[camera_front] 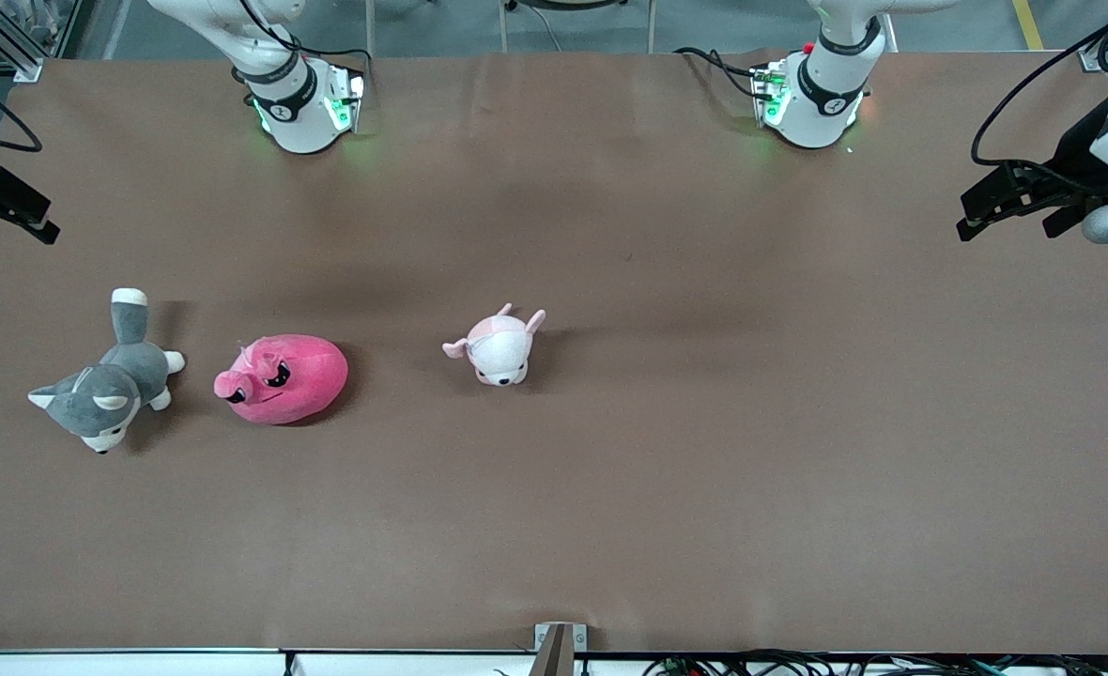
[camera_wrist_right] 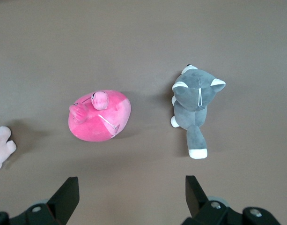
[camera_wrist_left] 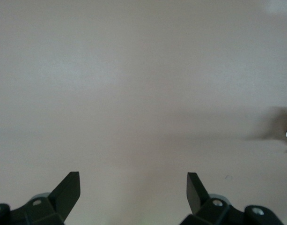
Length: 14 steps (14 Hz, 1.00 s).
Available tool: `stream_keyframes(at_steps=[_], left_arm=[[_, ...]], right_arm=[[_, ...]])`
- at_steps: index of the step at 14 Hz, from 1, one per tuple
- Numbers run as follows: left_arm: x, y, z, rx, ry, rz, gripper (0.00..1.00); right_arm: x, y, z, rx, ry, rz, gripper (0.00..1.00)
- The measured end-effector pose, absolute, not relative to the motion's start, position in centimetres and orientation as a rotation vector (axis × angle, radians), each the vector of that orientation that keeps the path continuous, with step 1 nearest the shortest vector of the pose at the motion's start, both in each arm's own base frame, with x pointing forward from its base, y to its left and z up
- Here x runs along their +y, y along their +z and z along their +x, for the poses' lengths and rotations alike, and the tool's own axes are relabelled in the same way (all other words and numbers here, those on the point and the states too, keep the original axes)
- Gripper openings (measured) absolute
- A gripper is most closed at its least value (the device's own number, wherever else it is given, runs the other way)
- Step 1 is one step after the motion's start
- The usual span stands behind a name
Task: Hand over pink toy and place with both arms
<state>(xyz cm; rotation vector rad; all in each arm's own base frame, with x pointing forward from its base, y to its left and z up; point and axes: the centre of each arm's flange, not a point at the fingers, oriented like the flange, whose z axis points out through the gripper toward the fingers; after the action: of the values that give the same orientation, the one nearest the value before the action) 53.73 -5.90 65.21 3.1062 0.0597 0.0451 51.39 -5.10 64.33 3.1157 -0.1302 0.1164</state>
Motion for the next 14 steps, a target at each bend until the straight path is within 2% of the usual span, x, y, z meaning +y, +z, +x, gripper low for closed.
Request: stream_keyframes(at_steps=[14], left_arm=[[-6.19, 65.2, 53.69, 0.041, 0.052, 3.145, 1.0]], right_arm=[[-5.11, 63.54, 51.34, -0.1, 0.088, 3.118, 1.0]])
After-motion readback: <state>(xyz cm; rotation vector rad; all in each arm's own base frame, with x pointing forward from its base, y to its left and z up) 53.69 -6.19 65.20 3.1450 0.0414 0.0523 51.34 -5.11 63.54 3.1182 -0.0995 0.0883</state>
